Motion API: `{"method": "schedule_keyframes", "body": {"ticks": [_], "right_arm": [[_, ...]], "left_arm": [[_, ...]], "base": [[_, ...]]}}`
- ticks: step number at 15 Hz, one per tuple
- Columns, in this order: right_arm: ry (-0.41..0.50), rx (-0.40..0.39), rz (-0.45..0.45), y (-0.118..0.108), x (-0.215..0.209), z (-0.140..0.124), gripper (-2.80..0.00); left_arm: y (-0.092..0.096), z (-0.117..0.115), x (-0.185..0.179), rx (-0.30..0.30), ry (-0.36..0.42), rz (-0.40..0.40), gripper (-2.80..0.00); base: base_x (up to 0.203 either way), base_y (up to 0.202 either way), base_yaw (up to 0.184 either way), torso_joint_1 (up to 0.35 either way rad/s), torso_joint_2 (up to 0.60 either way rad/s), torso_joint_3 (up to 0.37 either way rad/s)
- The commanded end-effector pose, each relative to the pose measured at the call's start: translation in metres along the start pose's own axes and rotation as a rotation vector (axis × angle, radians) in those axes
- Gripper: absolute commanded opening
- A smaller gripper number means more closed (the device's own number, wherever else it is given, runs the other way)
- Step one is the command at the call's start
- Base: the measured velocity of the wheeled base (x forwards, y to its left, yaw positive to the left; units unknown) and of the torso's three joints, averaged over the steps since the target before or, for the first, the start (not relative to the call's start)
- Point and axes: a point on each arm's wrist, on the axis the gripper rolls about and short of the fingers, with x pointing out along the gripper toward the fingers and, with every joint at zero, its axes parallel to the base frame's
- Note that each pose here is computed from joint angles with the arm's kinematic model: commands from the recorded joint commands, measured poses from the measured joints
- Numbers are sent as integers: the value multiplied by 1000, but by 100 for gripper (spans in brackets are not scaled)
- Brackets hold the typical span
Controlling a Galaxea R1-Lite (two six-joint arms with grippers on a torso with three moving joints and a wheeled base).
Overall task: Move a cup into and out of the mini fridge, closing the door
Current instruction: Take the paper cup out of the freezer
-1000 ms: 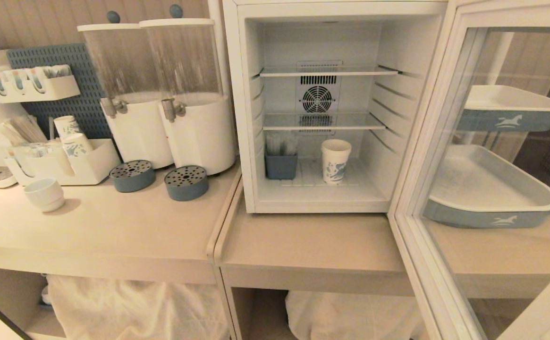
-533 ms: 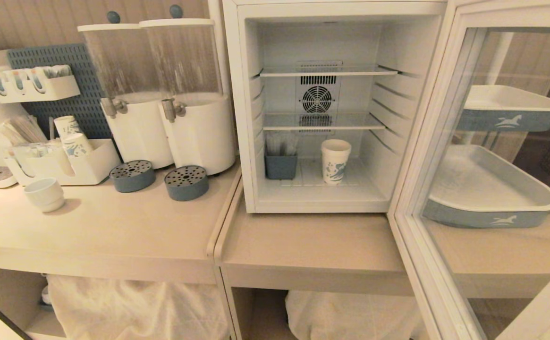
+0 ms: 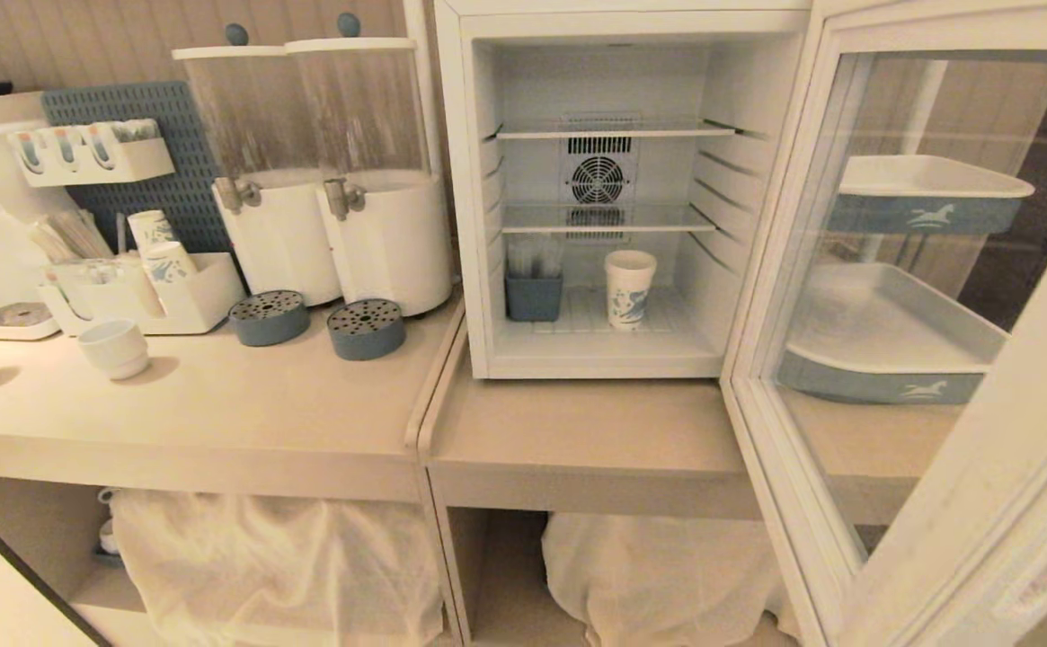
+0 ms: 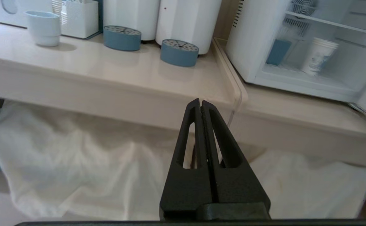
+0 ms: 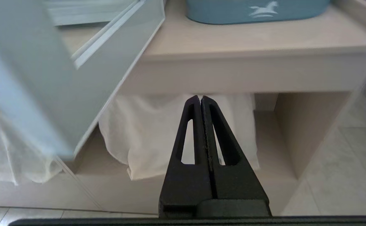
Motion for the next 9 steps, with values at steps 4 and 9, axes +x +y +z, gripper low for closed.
{"method": "schedule_keyframes", "body": {"ticks": [4,9], "right_arm": [[1,0,1,0,0,0,-280],[0,0,1,0,0,0,-280]], "left_arm": [[3,-11,1,-7,34,9,-280],[3,-11,1,-6,34,9,-280]], "base": [[-187,0,1,2,3,2],[-25,0,-1,0,0,2]]}}
